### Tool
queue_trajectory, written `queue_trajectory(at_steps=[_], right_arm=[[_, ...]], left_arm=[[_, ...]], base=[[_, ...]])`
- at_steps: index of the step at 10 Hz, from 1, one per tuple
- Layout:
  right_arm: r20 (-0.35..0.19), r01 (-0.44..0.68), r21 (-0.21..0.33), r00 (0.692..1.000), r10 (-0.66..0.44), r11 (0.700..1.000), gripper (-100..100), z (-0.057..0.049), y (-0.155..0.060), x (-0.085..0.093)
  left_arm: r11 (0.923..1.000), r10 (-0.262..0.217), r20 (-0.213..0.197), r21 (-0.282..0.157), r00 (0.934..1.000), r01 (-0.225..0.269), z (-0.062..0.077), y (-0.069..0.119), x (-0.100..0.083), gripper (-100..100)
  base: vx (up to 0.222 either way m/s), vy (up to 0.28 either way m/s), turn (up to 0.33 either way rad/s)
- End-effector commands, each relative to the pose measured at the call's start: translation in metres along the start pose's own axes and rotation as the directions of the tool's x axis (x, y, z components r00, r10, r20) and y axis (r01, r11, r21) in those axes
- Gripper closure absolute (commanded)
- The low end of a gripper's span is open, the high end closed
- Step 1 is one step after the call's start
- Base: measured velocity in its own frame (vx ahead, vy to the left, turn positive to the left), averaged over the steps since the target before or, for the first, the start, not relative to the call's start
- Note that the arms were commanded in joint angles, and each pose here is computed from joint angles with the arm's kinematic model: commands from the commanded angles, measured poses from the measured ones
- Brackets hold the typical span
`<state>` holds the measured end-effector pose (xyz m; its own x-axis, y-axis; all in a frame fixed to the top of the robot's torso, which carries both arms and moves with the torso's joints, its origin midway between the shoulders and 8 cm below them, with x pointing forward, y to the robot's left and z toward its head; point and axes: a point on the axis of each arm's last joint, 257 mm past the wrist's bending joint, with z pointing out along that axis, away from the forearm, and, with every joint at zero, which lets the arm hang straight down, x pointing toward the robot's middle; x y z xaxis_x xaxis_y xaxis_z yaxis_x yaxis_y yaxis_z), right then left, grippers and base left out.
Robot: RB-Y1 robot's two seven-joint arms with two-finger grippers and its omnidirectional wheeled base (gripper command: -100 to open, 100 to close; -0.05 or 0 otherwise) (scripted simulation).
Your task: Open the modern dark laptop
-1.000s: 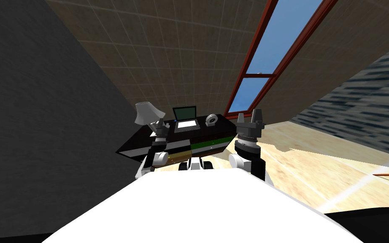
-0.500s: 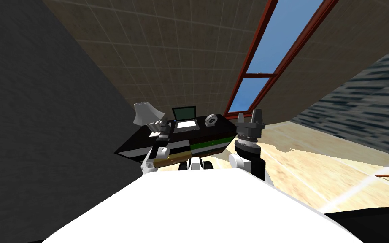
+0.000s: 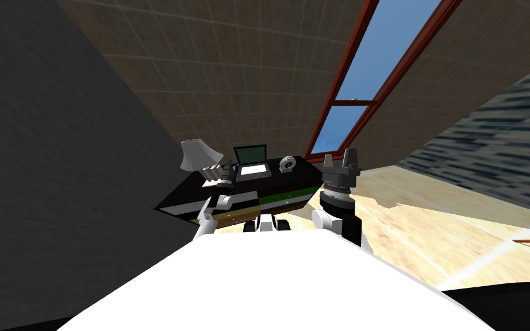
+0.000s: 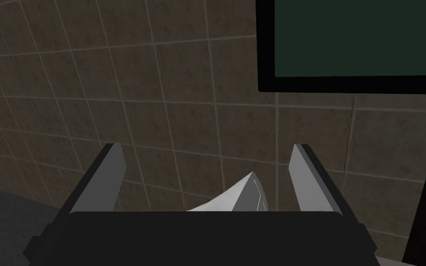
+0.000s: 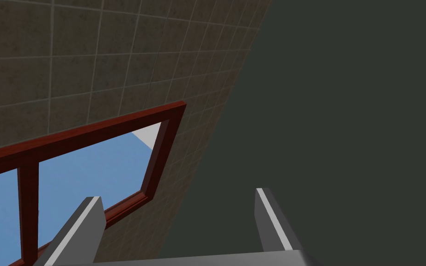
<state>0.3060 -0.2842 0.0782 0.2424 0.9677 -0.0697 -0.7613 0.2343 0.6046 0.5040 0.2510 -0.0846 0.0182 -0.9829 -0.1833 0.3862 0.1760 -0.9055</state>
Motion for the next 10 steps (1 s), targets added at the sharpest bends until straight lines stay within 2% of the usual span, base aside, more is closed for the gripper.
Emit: queue_trajectory(at_steps=[1, 3, 6, 7, 9, 10], right_arm=[[0.0, 0.0, 0.0, 1.0, 0.0, 1.0, 0, 0.0, 0.0, 0.0], [0.0, 0.0, 0.0, 1.0, 0.0, 1.0, 0, 0.0, 0.0, 0.0], [0.0, 0.0, 0.0, 1.0, 0.0, 1.0, 0, 0.0, 0.0, 0.0], [0.0, 0.0, 0.0, 1.0, 0.0, 1.0, 0, 0.0, 0.0, 0.0], [0.0, 0.0, 0.0, 1.0, 0.0, 1.0, 0, 0.0, 0.0, 0.0], [0.0, 0.0, 0.0, 1.0, 0.0, 1.0, 0, 0.0, 0.0, 0.0]], left_arm=[[0.9993, 0.017, -0.012, -0.032, 0.9998, -0.018, 0.015, 0.016, 0.0, -100], [0.997, 0.042, -0.025, -0.064, 0.9988, -0.044, 0.034, 0.03, -0.002, -100], [0.9941, 0.055, -0.034, -0.092, 0.9979, -0.058, 0.048, 0.043, -0.002, -100], [0.9916, 0.068, -0.039, -0.107, 0.9969, -0.071, 0.059, 0.049, -0.003, -100], [0.9872, 0.081, -0.045, -0.134, 0.9957, -0.086, 0.07, 0.06, -0.006, -100], [0.9834, 0.094, -0.049, -0.151, 0.9944, -0.1, 0.08, 0.066, -0.008, -100]], base=[[0.012, -0.02, 0.002], [0.014, -0.016, 0.005], [0.012, -0.014, 0.003], [0.009, -0.014, 0.005], [0.014, -0.02, 0.005], [0.012, -0.016, 0.004]])
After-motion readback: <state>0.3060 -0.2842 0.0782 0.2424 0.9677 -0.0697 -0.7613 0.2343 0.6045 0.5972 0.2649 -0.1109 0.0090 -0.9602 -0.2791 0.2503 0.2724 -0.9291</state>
